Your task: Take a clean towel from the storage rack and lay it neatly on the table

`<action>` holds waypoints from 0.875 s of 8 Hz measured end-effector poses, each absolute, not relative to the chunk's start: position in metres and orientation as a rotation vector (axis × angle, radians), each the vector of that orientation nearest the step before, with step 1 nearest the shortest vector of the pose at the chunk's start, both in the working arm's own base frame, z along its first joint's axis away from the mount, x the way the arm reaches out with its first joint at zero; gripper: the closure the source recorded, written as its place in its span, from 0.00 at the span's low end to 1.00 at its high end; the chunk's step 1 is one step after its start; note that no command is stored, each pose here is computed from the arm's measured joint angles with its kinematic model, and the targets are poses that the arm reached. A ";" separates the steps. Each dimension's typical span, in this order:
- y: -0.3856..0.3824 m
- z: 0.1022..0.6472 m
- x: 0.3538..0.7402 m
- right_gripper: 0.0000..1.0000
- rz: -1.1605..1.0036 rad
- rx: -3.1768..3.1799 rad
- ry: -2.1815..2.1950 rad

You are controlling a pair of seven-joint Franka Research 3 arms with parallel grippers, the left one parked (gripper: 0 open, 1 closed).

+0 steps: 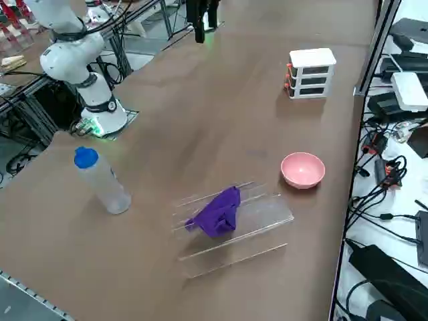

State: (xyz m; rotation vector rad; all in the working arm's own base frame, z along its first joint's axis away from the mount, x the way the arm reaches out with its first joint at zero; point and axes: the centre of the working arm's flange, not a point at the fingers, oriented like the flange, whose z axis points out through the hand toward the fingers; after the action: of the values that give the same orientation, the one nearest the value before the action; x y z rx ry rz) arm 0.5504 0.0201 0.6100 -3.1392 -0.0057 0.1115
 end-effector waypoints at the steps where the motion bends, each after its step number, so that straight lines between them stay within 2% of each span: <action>1: 0.020 0.610 0.550 0.00 0.111 -3.139 -0.006; 5: 0.020 0.608 0.550 0.00 0.133 -3.139 -0.005; 7: 0.009 0.581 0.550 0.00 0.271 -3.154 0.017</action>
State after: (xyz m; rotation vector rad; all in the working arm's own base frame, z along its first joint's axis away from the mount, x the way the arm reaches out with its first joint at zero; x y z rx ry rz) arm 0.5497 0.0094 0.5811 -3.1538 0.0170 0.2706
